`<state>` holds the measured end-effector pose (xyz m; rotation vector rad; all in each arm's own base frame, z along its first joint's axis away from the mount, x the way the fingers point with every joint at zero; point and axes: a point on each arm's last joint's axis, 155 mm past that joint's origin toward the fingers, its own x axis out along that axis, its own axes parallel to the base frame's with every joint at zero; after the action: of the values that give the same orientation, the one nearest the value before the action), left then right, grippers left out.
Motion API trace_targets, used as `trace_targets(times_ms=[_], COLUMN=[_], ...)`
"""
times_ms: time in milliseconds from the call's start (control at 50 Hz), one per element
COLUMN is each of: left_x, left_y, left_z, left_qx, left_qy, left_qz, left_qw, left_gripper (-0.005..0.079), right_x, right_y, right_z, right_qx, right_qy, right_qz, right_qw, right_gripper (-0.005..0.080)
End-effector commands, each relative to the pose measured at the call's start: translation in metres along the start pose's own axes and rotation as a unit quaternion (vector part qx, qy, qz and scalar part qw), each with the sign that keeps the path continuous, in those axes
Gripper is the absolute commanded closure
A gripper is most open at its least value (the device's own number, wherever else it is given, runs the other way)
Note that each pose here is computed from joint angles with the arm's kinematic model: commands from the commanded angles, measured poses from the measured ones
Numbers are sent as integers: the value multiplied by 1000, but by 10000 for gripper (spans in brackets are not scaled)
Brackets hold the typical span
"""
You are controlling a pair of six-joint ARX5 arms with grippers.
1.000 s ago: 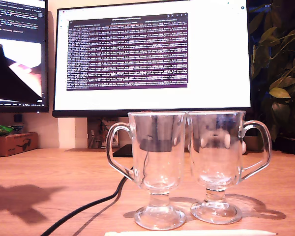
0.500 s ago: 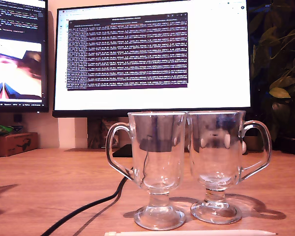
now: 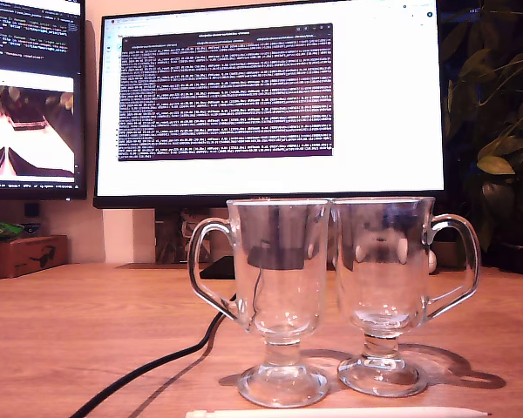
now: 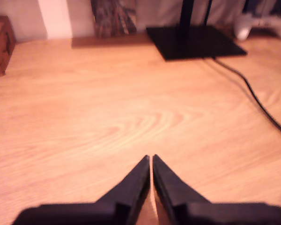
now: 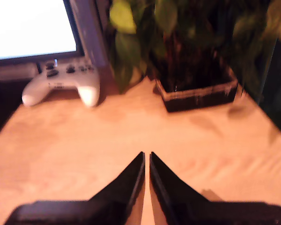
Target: Pick the small glass cups in front of you with each of your hands, and place them behind the white pen
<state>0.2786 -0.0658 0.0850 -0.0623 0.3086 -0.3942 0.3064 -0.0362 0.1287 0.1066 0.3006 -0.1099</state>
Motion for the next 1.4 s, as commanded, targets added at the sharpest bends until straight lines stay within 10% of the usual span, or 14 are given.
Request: trace_targets(times_ms=[0,1380], left_x=[-2,-22], left_y=[-2,-18], left_z=[-12,42], left_qx=[-8,54], left_qy=[9,-95], left_qz=[-4,-20], left_qw=[1000,994], left_gripper=[761,761], right_x=[-1,-53], right_y=[0,47], right_z=[-3,2], right_qx=[5,-76], right_qy=[-9,-115], right_qz=[1,108], right_qw=[1000,985], right_gripper=[757,757])
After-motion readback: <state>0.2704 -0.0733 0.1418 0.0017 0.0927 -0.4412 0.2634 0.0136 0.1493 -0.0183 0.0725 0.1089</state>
